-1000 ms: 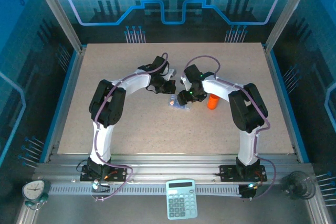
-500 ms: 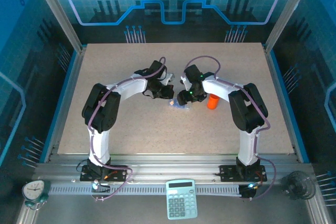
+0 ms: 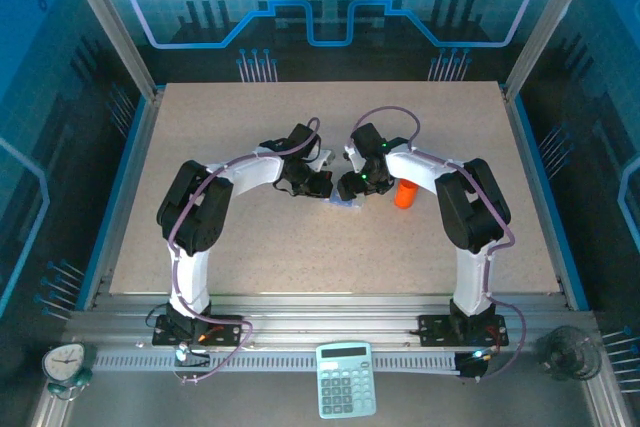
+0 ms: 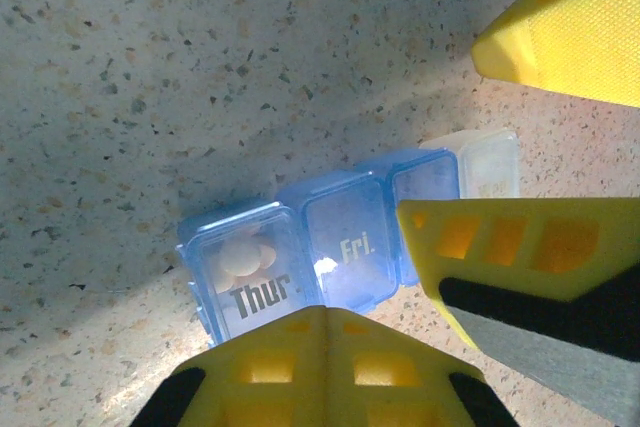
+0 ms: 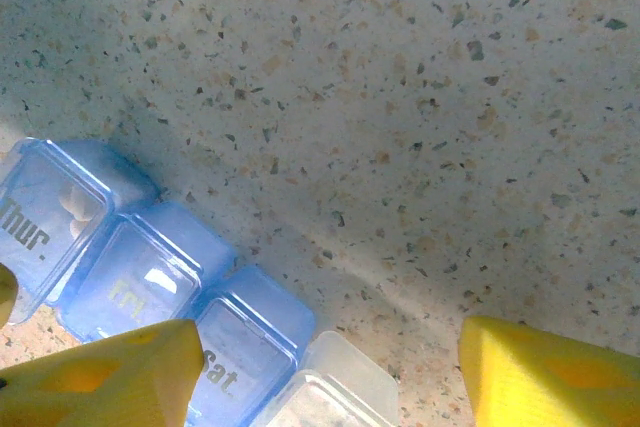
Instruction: Sort the pills into containers
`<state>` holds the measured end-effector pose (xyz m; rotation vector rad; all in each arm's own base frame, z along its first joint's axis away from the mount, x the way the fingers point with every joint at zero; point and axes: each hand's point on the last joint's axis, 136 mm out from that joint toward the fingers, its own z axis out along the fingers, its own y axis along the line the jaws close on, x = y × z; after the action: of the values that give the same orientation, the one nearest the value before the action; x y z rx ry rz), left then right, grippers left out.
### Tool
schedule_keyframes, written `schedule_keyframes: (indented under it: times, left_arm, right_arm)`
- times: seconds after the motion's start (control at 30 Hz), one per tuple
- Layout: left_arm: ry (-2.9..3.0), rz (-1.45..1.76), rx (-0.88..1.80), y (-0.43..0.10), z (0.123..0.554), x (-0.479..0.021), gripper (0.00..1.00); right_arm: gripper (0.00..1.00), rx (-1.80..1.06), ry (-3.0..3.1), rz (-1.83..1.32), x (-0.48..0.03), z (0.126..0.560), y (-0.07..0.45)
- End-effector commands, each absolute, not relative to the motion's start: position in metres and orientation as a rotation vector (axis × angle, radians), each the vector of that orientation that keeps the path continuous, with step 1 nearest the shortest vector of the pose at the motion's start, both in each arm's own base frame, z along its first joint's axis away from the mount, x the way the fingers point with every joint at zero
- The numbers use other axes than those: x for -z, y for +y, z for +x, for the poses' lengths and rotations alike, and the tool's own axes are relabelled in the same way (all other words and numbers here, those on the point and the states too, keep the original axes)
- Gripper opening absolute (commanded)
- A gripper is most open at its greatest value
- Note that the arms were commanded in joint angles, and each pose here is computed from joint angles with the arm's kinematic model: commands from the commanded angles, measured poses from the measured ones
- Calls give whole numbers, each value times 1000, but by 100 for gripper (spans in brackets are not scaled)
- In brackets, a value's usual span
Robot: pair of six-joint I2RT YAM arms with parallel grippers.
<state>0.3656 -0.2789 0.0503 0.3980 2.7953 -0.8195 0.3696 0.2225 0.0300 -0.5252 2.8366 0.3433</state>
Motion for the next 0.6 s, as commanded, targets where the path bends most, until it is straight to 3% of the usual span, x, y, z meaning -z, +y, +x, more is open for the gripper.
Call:
schedule_keyframes:
  times: [0.0,0.57]
  left_arm:
    - [2786,403,838,-280,358,-59,0]
    - [2813,407,784,-276,361,-42,0]
  right_arm:
    - [70,-248,2949,-504,3,353,202]
    - [70,-251,2957,-509,5,351,202]
